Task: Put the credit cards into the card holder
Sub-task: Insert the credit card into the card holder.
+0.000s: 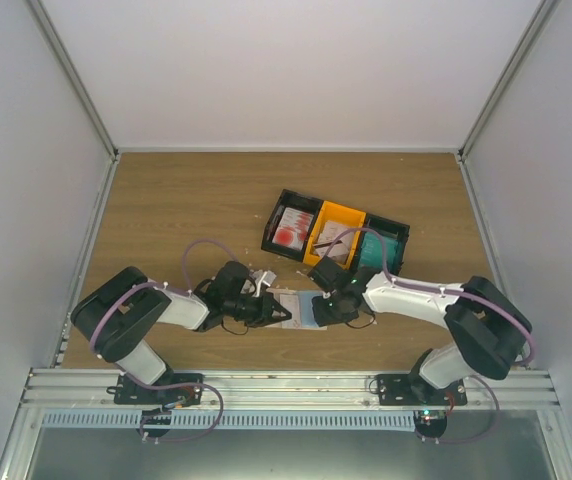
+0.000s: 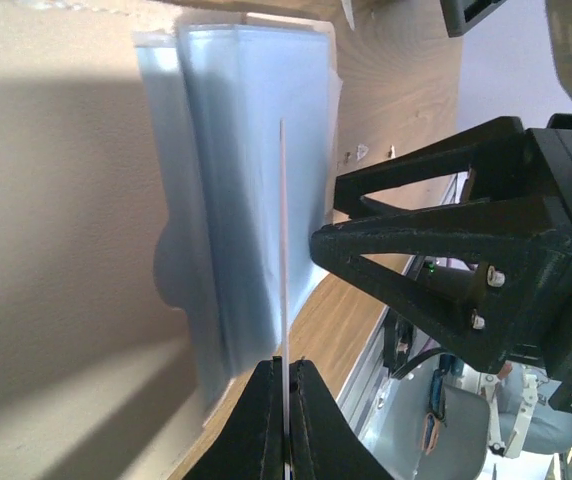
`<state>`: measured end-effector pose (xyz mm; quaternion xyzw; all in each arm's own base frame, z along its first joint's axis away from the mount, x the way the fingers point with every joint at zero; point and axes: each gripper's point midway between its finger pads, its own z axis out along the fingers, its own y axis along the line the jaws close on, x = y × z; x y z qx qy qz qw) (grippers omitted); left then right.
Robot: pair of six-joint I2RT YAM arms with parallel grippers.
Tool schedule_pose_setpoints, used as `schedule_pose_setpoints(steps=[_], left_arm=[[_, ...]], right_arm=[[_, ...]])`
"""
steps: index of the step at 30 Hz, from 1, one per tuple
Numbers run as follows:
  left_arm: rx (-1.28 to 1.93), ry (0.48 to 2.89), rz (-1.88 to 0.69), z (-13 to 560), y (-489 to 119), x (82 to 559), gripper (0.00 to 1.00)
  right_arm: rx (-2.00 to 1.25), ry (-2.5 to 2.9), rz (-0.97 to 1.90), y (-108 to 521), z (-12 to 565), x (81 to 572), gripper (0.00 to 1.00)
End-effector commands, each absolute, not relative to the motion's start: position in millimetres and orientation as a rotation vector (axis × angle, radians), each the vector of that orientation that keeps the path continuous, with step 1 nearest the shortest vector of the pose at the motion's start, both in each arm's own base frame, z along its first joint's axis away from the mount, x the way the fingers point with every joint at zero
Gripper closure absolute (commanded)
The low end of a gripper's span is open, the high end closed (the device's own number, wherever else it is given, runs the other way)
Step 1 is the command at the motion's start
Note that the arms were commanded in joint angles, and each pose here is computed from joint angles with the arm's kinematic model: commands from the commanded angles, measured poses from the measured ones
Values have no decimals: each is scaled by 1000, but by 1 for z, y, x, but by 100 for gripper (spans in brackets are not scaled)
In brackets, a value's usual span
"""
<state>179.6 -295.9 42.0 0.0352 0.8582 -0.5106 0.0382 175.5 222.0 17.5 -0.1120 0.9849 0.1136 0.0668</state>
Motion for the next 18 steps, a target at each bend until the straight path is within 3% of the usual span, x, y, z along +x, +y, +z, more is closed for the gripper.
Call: schedule_pose_setpoints(steps=[1,8,18], left_arm=[[141,2558,-1585,52,-303,187,100],[140,2606,-1541,47,-304,191,100],[50,2635,-1456,46,-292,193,100]], right_arm=[[-293,3040,340,213,0,157,66],[-249,3038,339,208,2,159,75],[-225,3037,349,204,0,161,78]])
